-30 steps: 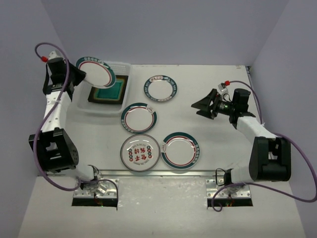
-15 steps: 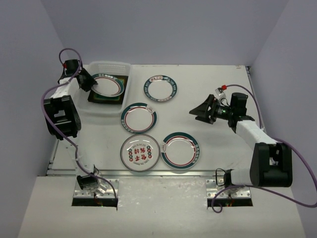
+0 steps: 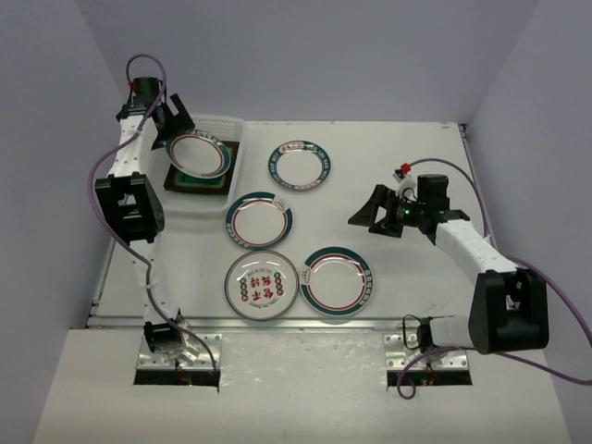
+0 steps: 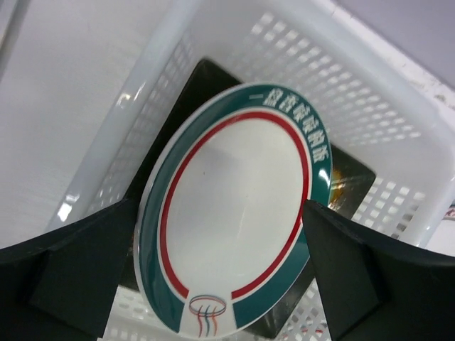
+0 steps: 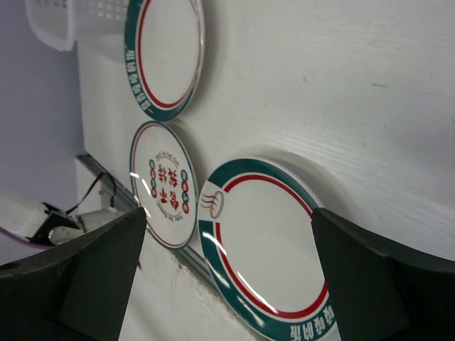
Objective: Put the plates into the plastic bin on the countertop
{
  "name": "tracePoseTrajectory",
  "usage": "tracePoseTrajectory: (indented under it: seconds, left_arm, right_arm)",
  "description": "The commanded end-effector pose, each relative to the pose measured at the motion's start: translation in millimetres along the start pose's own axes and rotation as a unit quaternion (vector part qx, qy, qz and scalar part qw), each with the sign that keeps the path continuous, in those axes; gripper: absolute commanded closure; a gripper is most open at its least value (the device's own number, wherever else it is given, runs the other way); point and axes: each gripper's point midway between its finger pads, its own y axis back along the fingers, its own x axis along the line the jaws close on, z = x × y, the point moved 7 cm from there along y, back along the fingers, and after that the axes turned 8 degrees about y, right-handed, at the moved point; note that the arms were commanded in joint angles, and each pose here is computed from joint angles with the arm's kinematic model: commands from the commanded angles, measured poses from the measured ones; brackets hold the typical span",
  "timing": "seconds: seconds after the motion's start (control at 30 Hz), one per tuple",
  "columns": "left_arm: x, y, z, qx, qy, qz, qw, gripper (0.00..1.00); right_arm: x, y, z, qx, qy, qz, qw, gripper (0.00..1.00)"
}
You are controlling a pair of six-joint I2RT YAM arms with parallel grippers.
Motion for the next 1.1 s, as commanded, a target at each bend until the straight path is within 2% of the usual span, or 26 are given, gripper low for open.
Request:
tracePoseTrajectory:
  seconds: [0.0, 0.07, 0.2, 0.3, 0.4, 0.47, 0.53, 0.6, 0.67, 0.7, 0.73, 0.77, 0.8, 0.9, 0.97, 1.0, 1.07]
  left_arm:
    - [2.8, -3.1, -1.2, 0.024, -0.059, 0.043, 0.997, 0.0]
    - [3.8, -3.4, -6.1, 0.023, -0.066, 0.057, 0.996, 0.0]
    - [-4.5, 21.7, 2.9, -0.026, -0.084, 0.096, 0.991, 0.0]
    - [-12.6, 66.5, 21.4, -0.082, -0.068, 0.104, 0.989, 0.0]
    - [-27.5, 111.7, 22.8, -0.127, -0.044, 0.093, 0.987, 0.0]
    - [-41.9, 174.8, 25.5, -0.178, -0.002, 0.039, 0.983, 0.0]
    - [-46.6, 208.5, 18.4, -0.179, 0.031, -0.052, 0.982, 0.0]
    - [-44.7, 242.9, -3.2, -0.176, 0.047, -0.186, 0.965, 0.0]
    - [-34.1, 262.6, -20.6, -0.184, 0.07, -0.263, 0.944, 0.0]
    - [-23.3, 268.9, -35.4, -0.191, 0.07, -0.302, 0.931, 0.0]
    - [-16.4, 260.2, -45.5, -0.184, 0.084, -0.308, 0.929, 0.0]
    - [-15.8, 268.9, -48.1, -0.188, 0.09, -0.32, 0.924, 0.0]
    - [-11.6, 270.8, -57.1, -0.188, 0.09, -0.331, 0.92, 0.0]
    - [-7.3, 264.2, -73.2, -0.167, 0.07, -0.345, 0.921, 0.0]
    - [-5.7, 256.0, -83.6, -0.139, 0.057, -0.351, 0.924, 0.0]
    - [-5.8, 252.2, -90.0, -0.122, 0.049, -0.362, 0.923, 0.0]
    - [-6.9, 243.2, -101.8, -0.092, 0.047, -0.378, 0.92, 0.0]
  right_arm:
    - [-3.2, 11.2, 0.3, 0.0, 0.047, -0.079, 0.996, 0.01]
    - [-4.7, 14.4, -0.3, 0.003, 0.048, -0.097, 0.994, 0.01]
    - [-8.5, 21.8, -7.8, 0.012, 0.053, -0.131, 0.99, 0.01]
    - [-18.2, 26.0, -26.8, 0.013, 0.052, -0.169, 0.984, 0.01]
    - [-24.3, 22.4, -45.9, 0.024, 0.041, -0.157, 0.986, 0.01]
    - [-24.9, 16.2, -60.9, 0.043, 0.03, -0.121, 0.991, 0.01]
    - [-29.0, 10.3, -77.4, 0.068, 0.015, -0.109, 0.992, 0.01]
    - [-30.8, 5.4, -86.6, 0.079, 0.014, -0.108, 0.991, 0.03]
    - [-34.5, 2.1, -99.4, 0.093, 0.0, -0.104, 0.99, 0.08]
    - [-35.2, -1.4, -103.0, 0.097, -0.005, -0.093, 0.991, 0.15]
    - [-36.9, -2.6, -108.1, 0.104, -0.014, -0.093, 0.99, 0.21]
    - [-39.2, -3.9, -112.4, 0.112, -0.022, -0.095, 0.989, 0.22]
    - [-42.2, -6.3, -116.1, 0.119, -0.027, -0.097, 0.988, 0.3]
    - [-46.4, -8.8, -123.2, 0.125, -0.034, -0.096, 0.987, 0.65]
    - [-48.4, -8.8, -123.2, 0.121, -0.033, -0.105, 0.987, 0.93]
    - [-49.8, -8.5, -122.2, 0.117, -0.03, -0.113, 0.986, 0.99]
    - [-49.7, -5.7, -116.1, 0.104, -0.021, -0.13, 0.986, 1.0]
